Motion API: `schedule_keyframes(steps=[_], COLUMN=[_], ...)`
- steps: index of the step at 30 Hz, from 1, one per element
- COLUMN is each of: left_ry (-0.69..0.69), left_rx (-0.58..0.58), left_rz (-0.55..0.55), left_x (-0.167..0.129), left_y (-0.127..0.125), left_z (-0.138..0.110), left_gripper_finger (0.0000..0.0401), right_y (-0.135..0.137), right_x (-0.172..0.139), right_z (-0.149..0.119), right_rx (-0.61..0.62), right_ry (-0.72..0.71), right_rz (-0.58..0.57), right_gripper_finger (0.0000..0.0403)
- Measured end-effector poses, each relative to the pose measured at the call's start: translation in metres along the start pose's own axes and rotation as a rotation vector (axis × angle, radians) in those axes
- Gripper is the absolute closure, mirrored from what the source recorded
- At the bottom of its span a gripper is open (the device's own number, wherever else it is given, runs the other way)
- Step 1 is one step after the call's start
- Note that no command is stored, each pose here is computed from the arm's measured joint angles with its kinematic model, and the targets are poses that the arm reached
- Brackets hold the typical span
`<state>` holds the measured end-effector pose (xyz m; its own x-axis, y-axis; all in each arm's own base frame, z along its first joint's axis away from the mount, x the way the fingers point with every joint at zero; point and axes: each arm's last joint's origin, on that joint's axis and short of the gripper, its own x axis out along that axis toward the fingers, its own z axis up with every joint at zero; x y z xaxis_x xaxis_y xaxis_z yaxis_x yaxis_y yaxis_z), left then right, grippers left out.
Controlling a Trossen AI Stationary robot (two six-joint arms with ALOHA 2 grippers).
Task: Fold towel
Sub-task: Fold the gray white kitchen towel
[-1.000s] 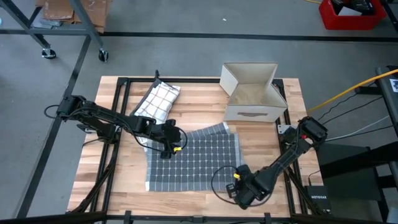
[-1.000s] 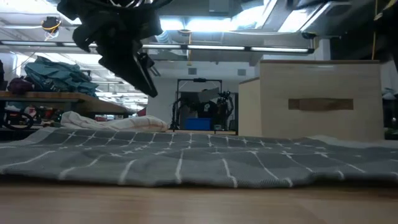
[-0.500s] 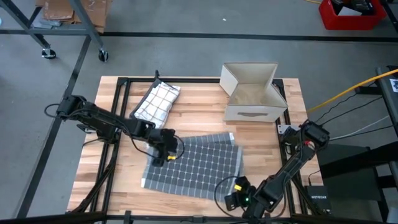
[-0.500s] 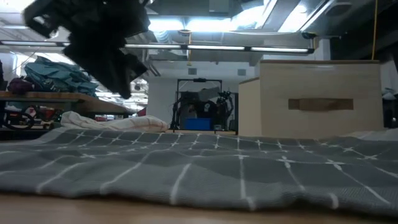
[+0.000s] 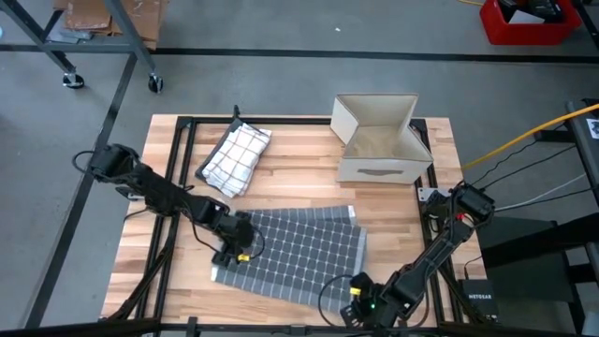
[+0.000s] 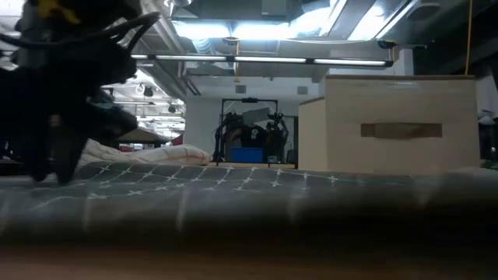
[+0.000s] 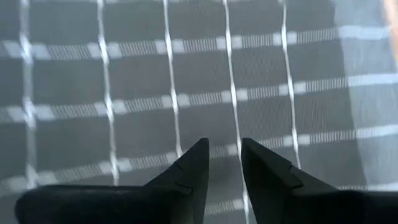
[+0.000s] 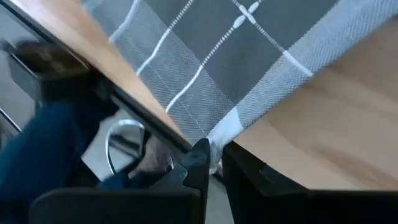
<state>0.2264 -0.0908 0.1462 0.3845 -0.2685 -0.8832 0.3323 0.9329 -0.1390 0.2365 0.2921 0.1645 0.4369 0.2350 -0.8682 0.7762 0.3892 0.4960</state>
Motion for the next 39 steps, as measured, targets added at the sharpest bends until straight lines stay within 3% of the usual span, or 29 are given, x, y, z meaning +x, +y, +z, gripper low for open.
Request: schedule_keyframes(steps=[8,12,16,22,27,39], left_ry=[0.092,0.135,0.144,0.131,0.045,-0.025], left_rx=[0.000,-0.024,-0.019,-0.004,-0.015,-0.025], left_rz=[-0.030,-0.076,-0.089,-0.088,-0.108,-0.104], left_x=[0.014,0.017,0.018,0.017,0.009,0.002], left_y=[-0.015,-0.022,-0.028,-0.031,-0.031,-0.030], left_z=[-0.026,-0.040,-0.044,-0.045,-0.040,-0.034], left_gripper_finger=[0.0329,0.0334,0.0338,0.0339,0.0345,0.0364], right_y=[-0.001,-0.001,0.002,-0.006,-0.023,-0.019], right_x=[-0.001,-0.001,-0.002,-0.004,-0.007,-0.002], right_z=[-0.005,-0.008,-0.012,-0.015,-0.005,0.061], right_rx=[-0.006,0.041,0.042,0.061,0.181,0.282], right_ry=[0.021,0.107,0.122,-0.100,-0.261,-0.469], right_rz=[0.005,-0.025,0.018,0.060,-0.058,-0.209], right_gripper_finger=[0.0356,0.0356,0.0356,0.0356,0.0356,0.0356])
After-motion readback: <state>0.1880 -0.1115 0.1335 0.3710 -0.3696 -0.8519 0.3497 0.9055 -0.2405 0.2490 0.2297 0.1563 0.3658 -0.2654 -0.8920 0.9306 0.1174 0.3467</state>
